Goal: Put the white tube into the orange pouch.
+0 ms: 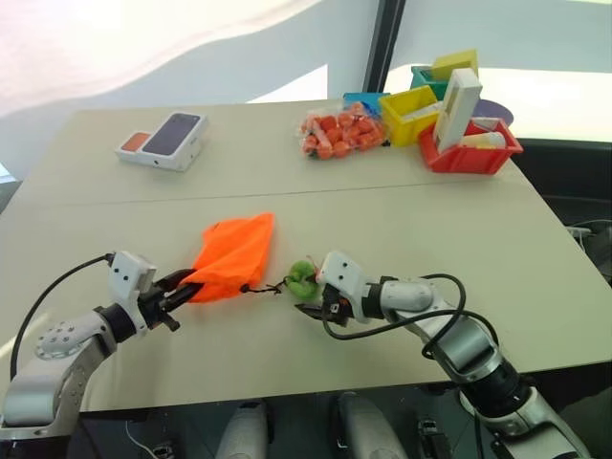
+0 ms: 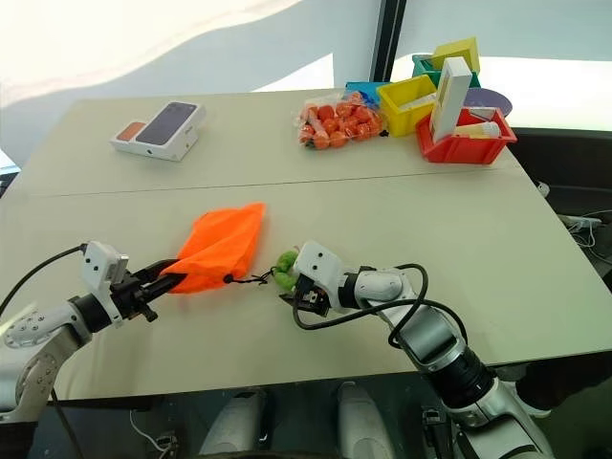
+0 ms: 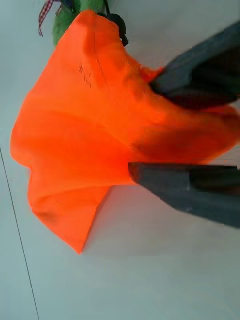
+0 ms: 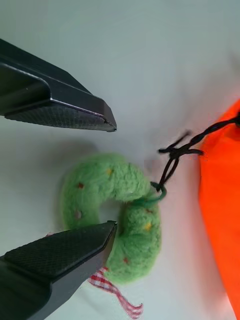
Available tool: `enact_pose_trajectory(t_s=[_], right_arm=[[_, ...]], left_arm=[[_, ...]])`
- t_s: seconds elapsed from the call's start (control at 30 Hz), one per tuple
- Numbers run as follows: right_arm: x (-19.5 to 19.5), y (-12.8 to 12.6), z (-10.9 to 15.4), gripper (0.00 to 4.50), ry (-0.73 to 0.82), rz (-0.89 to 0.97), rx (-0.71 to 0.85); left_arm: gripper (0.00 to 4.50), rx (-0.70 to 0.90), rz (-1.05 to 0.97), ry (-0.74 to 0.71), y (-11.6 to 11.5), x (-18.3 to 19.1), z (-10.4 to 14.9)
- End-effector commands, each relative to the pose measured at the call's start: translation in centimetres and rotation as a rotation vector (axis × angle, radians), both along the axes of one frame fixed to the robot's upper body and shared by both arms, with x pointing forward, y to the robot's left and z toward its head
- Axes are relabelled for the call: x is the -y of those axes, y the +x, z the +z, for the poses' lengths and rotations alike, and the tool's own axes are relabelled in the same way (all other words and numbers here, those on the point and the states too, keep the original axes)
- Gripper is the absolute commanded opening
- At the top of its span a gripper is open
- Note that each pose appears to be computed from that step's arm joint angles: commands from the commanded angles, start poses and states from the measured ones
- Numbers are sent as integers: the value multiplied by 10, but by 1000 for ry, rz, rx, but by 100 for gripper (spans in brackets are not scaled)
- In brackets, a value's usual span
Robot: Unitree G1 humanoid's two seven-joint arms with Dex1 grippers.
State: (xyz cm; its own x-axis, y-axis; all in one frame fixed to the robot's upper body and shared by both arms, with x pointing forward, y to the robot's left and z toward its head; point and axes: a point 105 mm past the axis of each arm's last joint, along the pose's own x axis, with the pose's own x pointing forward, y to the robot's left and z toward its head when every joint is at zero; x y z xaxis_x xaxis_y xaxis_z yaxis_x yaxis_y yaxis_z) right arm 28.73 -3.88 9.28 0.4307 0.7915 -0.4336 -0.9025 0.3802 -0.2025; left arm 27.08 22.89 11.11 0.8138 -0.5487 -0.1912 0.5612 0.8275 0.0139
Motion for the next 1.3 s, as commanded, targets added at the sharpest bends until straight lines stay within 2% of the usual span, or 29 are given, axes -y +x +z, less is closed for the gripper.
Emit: enact_pose_trajectory(t_s=[0.03,0.13,0.23,0.27,0.47,0.63,0.8,1.07,1.3], right_arm=[[-6,5,4,270,-7,6,47],[-2,9,2,168,-33,-7,61],[8,9,5,27,-32,-25,67],[9,9,6,5,-31,-27,68],[46,-3,29,5,20,-46,76],[69,-3,44,5,69,-120,78],[88,5,49,5,90,-208,93],[104,4,57,5,160,-244,75],[108,0,58,5,206,-254,50]], left_arm=[[285,32,-7,-5,0,1,12],[286,42,-1,-39,1,-2,23],[286,62,2,-86,2,-5,39],[286,63,1,-92,2,-5,41],[286,76,-58,-147,3,7,60],[286,13,-153,-133,-3,20,57],[286,-18,-215,-91,-3,26,54],[286,-2,-310,-61,5,37,67],[286,104,-413,36,16,58,85]])
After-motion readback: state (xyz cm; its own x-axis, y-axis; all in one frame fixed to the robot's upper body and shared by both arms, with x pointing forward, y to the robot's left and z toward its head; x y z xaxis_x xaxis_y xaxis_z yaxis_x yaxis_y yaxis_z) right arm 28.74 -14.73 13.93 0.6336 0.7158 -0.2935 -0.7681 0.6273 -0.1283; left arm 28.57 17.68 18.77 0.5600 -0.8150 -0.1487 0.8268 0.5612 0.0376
